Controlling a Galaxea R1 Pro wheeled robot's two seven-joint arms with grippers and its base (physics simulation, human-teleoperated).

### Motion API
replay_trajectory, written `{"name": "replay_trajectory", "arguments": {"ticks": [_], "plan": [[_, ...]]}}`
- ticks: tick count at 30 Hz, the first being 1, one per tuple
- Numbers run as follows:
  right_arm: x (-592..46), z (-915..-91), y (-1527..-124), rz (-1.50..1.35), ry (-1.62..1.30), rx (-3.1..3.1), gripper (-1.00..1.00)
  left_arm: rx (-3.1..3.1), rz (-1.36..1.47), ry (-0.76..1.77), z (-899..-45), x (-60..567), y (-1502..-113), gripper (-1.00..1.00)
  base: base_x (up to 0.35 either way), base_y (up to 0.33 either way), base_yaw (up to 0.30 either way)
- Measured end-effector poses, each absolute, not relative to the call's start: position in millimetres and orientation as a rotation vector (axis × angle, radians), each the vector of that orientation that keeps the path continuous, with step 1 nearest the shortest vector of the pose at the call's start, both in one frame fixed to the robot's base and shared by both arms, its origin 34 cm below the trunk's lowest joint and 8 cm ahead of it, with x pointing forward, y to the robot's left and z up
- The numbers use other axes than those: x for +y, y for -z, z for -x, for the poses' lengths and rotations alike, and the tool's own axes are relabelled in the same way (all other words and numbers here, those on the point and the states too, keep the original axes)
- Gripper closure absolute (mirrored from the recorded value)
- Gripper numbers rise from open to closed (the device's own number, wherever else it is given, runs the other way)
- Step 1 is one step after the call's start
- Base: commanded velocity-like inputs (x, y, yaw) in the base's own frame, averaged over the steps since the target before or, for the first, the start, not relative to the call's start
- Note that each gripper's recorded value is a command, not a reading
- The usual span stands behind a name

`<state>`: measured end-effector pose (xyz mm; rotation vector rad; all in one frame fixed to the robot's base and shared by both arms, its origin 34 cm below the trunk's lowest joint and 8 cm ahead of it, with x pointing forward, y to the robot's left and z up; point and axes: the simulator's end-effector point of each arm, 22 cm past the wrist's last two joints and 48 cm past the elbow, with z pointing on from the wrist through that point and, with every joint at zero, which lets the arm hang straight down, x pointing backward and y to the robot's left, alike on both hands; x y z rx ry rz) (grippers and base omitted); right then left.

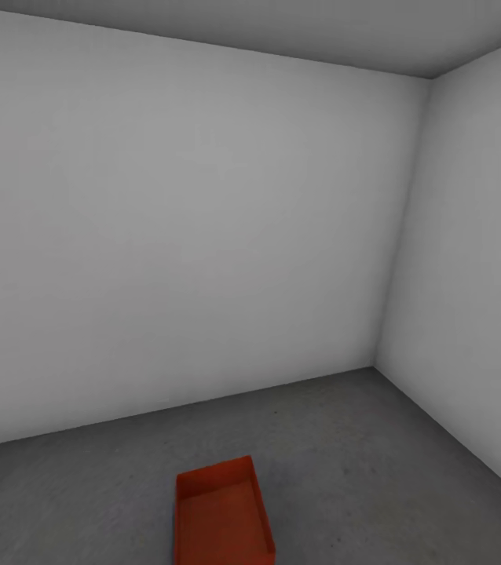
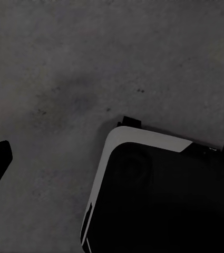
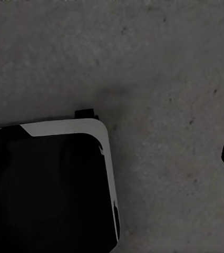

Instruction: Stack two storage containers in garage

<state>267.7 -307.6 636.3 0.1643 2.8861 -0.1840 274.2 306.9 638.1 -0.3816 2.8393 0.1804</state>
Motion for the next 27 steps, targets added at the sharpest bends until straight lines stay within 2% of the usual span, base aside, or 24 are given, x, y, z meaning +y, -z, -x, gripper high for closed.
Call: {"name": "replay_trajectory", "arguments": {"ticks": [9,27], "plan": [[-308.2,-270.1,-637.0,-0.175,0.186,2.874,-1.0,2.842,0.348,-0.181,-274.9,306.4,-638.3,-1.0,0.0,0.0,-0.036],[-308.5,-275.4,-639.3,-0.189,0.179,2.856,-1.0,2.839,0.316,-0.139,-280.4,277.0,-639.4,-1.0,0.0,0.0,-0.25]]}}
